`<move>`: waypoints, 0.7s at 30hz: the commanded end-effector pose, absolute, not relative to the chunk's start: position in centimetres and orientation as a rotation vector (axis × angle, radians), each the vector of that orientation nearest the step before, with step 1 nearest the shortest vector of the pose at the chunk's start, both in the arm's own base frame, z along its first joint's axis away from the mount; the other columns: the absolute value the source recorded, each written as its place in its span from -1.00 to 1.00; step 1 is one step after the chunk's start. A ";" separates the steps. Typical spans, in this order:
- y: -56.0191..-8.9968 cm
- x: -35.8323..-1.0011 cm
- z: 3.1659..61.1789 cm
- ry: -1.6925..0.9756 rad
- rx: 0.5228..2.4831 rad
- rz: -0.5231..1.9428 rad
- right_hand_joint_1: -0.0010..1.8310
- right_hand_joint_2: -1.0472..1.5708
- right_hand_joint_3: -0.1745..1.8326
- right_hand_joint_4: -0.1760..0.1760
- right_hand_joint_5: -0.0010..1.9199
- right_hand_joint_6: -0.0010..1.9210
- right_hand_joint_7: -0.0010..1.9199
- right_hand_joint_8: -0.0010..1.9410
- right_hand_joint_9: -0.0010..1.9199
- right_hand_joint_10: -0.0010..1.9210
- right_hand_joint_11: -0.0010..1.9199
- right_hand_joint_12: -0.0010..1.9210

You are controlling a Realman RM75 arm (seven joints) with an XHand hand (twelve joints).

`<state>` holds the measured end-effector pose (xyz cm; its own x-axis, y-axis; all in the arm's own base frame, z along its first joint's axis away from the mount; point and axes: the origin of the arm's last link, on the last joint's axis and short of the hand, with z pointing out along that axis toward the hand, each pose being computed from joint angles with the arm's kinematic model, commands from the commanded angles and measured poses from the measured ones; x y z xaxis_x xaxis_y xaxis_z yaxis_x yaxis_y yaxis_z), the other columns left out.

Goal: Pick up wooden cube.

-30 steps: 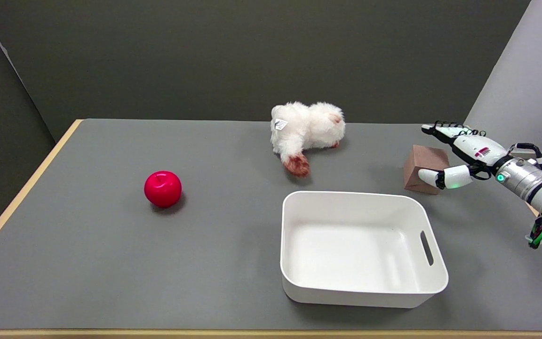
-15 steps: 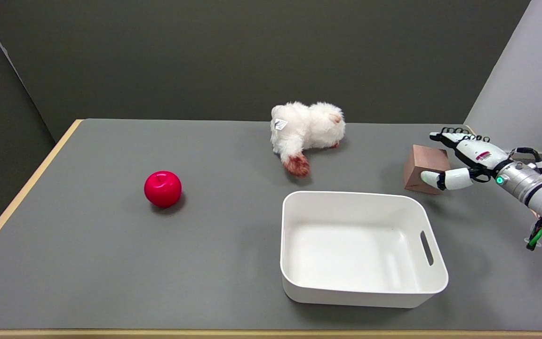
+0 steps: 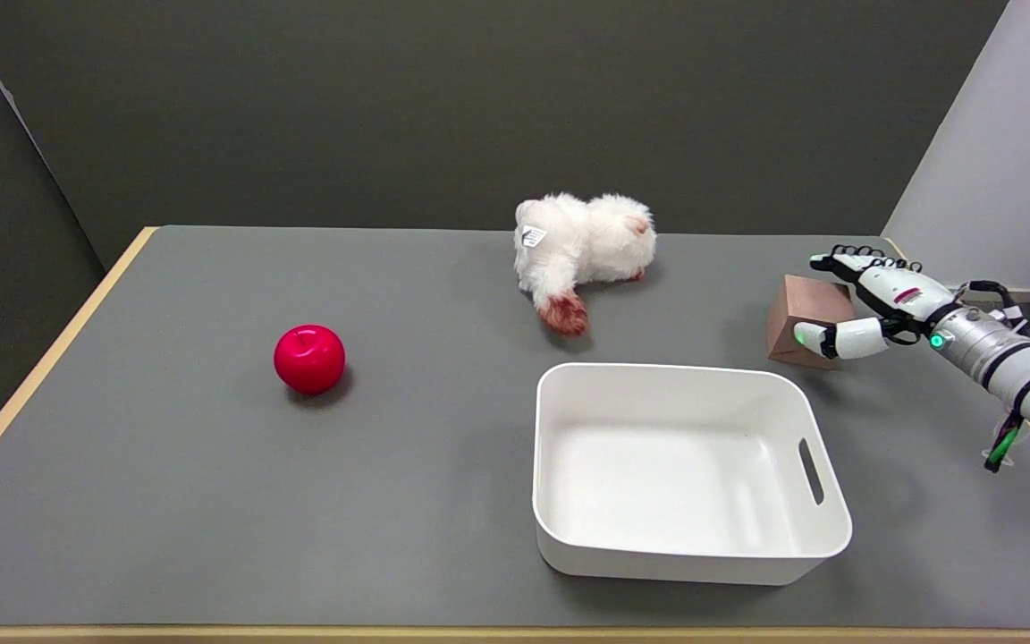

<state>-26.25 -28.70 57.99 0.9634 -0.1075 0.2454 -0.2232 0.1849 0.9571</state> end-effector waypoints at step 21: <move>-32.6 -27.9 55.5 -0.319 1.428 0.093 0.31 0.66 -0.56 -0.88 -0.41 0.63 -0.06 0.27 -0.25 0.33 -0.34 0.77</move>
<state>-27.45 -31.76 56.23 0.9554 -0.1205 0.2695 -0.2495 0.1588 0.9553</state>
